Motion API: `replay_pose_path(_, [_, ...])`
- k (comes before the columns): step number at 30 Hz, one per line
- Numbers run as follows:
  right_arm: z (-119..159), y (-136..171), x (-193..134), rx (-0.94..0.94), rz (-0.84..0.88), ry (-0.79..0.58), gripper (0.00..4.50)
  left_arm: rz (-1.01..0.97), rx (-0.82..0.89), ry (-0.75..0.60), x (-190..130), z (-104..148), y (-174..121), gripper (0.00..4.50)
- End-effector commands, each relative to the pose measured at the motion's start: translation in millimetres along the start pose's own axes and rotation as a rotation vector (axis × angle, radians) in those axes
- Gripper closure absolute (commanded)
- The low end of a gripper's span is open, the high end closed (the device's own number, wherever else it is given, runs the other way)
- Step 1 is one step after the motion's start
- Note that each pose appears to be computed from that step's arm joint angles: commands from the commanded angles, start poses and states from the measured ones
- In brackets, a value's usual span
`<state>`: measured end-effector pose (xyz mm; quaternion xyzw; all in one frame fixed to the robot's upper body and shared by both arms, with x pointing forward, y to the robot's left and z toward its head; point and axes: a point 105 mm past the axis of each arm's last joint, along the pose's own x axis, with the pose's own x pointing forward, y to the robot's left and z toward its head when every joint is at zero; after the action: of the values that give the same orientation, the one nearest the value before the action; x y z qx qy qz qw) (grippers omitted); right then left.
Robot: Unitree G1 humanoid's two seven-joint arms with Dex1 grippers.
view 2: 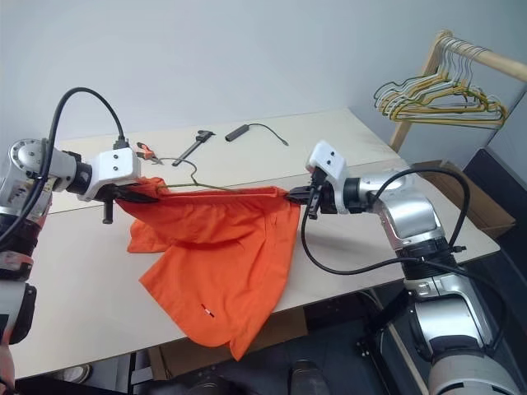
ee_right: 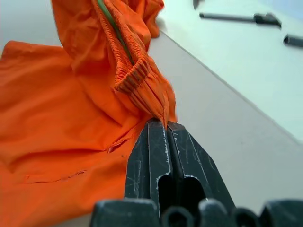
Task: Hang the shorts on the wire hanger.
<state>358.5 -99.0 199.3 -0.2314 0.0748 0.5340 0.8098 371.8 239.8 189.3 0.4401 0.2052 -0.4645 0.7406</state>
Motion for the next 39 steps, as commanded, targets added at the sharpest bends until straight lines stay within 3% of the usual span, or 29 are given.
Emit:
replay_pose_path(1, [24, 1, -9, -0.171, -0.014, 0.011, 4.48, 0.074, 0.002, 0.015, -12, 4, 15, 4.5])
replay_pose_path(10, [31, 0, 13, -0.199, -0.059, 0.054, 4.48, 0.058, 0.012, -0.13, -14, 29, 14, 4.5])
replay_pose_path(20, [39, 13, 20, -0.295, -0.031, -0.015, 4.48, 0.046, -0.005, -0.135, -8, 25, 3, 4.5])
replay_pose_path(23, [35, 14, 23, -0.33, -0.031, -0.013, 3.8, 0.046, -0.016, -0.168, -8, 27, 2, 4.5])
replay_pose_path(28, [20, 11, 29, -0.348, -0.036, 0.021, 2.13, 0.033, -0.02, -0.204, -10, 31, -1, 4.5])
replay_pose_path(39, [3, 3, 19, -0.242, -0.042, 0.025, 2.13, 0.041, -0.028, -0.198, -12, 30, -2, 4.5])
